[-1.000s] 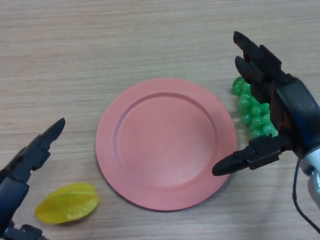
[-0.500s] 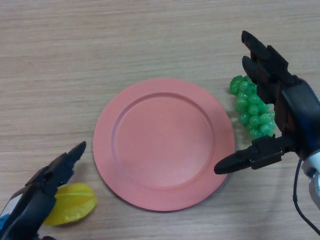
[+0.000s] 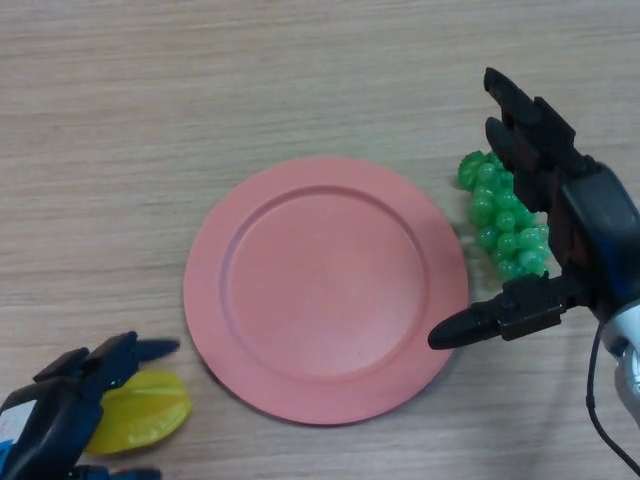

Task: Pick up the yellow starfruit and place it on the plate

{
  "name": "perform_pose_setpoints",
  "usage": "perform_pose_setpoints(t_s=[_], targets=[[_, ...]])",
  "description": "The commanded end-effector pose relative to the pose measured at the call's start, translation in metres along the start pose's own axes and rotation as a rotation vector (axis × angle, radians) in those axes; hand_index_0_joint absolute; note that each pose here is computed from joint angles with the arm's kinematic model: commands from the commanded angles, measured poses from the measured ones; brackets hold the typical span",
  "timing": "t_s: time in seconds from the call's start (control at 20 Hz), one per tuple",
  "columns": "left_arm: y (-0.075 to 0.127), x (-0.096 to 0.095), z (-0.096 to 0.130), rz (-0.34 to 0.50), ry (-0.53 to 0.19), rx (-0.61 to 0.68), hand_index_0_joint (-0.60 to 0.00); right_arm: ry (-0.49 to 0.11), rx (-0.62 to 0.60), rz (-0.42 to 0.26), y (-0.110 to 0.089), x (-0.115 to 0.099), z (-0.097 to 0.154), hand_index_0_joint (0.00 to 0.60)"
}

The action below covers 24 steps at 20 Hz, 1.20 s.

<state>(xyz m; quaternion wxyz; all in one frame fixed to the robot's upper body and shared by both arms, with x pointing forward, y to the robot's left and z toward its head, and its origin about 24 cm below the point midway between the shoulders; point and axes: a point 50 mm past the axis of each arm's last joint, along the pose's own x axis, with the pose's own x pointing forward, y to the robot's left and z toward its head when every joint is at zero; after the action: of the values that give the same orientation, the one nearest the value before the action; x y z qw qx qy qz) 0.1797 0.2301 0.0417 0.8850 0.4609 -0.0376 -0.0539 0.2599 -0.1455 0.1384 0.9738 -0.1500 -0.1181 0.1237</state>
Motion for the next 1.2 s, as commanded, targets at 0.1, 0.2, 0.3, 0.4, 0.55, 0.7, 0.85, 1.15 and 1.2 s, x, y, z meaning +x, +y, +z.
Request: perform_pose_setpoints(t_s=[0.1,0.2,0.3,0.4,0.55,0.7,0.85,1.15,1.2], targets=[[0.032,-0.003,0.006,0.121,-0.101,0.1,-0.6,-0.2,-0.032,-0.047,-0.007,0.003,0.031,0.0],[0.043,-0.004,0.013,0.101,-0.137,0.103,-0.6,-0.194,-0.026,-0.039,-0.006,0.002,0.032,0.0],[0.061,-0.006,0.017,0.105,-0.155,0.095,-0.6,-0.192,-0.027,-0.041,-0.007,0.002,0.033,0.0],[0.082,-0.004,0.027,0.175,-0.191,0.106,-0.6,-0.199,-0.031,-0.049,-0.008,0.0,0.033,0.0],[0.095,-0.001,0.049,0.157,-0.257,0.077,-0.6,-0.226,-0.034,-0.068,-0.01,-0.002,0.036,0.0],[0.086,0.016,0.066,0.166,-0.305,0.069,-0.6,-0.257,-0.023,-0.097,-0.013,0.0,0.042,0.0],[0.072,0.028,0.081,0.109,-0.357,0.041,-0.6,-0.252,-0.007,-0.097,-0.013,-0.002,0.042,0.0],[0.03,0.049,0.09,-0.096,-0.353,0.07,-0.6,-0.256,-0.025,-0.092,-0.013,-0.008,0.045,0.0],[0.026,0.057,0.091,-0.068,-0.376,0.09,-0.6,-0.258,-0.028,-0.094,-0.014,-0.007,0.046,0.0]])
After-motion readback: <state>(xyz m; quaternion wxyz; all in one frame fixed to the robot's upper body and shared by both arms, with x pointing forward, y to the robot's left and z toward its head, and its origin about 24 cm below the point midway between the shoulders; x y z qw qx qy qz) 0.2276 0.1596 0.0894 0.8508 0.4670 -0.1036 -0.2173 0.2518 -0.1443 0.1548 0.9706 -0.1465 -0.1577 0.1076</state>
